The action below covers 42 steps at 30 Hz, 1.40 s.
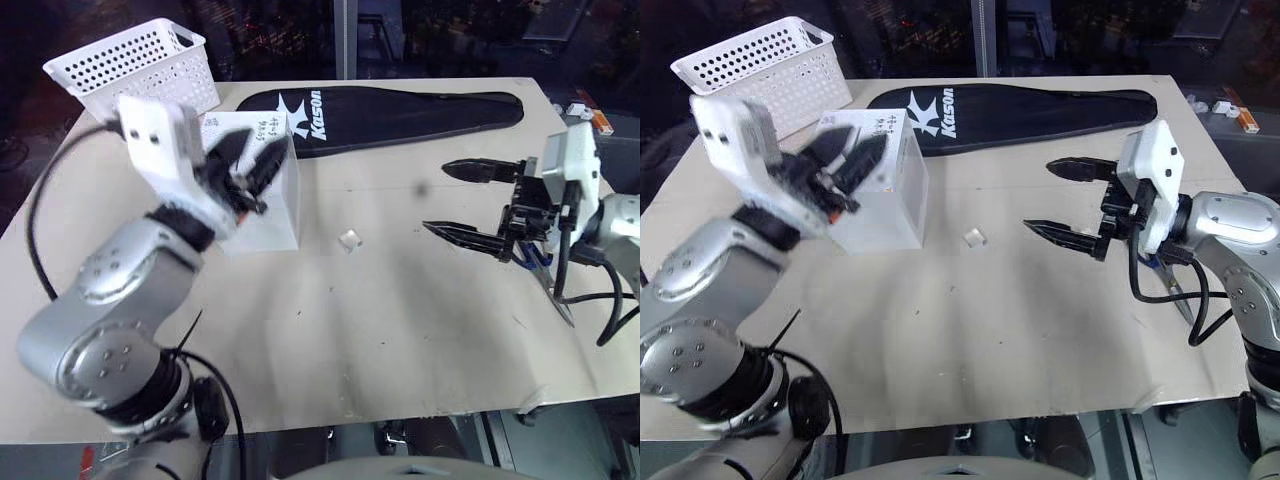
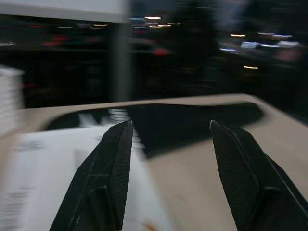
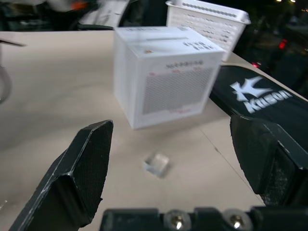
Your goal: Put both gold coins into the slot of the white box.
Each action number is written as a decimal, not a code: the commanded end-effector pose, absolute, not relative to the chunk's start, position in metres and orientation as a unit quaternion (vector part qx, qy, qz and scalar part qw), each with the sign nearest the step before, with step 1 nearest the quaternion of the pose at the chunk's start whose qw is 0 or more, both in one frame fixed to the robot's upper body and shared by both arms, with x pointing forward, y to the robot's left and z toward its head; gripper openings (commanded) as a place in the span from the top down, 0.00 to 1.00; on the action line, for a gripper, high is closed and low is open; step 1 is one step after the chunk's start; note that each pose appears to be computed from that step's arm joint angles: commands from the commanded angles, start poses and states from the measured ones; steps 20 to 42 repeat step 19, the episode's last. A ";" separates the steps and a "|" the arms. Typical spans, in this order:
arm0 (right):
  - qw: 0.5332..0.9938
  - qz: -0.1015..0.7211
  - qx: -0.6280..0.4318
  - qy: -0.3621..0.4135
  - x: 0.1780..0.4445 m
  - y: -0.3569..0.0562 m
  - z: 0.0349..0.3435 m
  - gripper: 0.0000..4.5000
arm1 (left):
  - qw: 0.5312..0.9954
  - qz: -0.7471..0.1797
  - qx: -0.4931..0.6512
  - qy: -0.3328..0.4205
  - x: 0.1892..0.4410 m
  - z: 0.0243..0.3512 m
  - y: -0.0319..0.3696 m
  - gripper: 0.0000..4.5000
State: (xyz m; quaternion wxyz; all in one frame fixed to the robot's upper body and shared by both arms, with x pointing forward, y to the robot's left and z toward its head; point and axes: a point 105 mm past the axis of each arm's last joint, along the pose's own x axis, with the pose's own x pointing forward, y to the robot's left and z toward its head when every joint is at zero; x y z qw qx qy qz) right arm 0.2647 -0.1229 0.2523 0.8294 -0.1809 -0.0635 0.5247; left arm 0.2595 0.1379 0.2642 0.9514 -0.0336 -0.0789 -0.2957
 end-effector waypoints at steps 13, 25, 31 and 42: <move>0.900 0.383 -0.207 0.038 0.211 -0.216 0.210 0.07 | 0.912 -0.406 0.028 0.045 0.219 0.187 0.180 0.03; 0.913 0.338 -0.213 0.085 0.196 -0.243 0.189 0.07 | 0.910 -0.407 0.042 0.063 0.221 0.175 0.197 0.03; 0.913 0.338 -0.213 0.085 0.196 -0.243 0.189 0.07 | 0.910 -0.407 0.042 0.063 0.221 0.175 0.197 0.03; 0.913 0.338 -0.213 0.085 0.196 -0.243 0.189 0.07 | 0.910 -0.407 0.042 0.063 0.221 0.175 0.197 0.03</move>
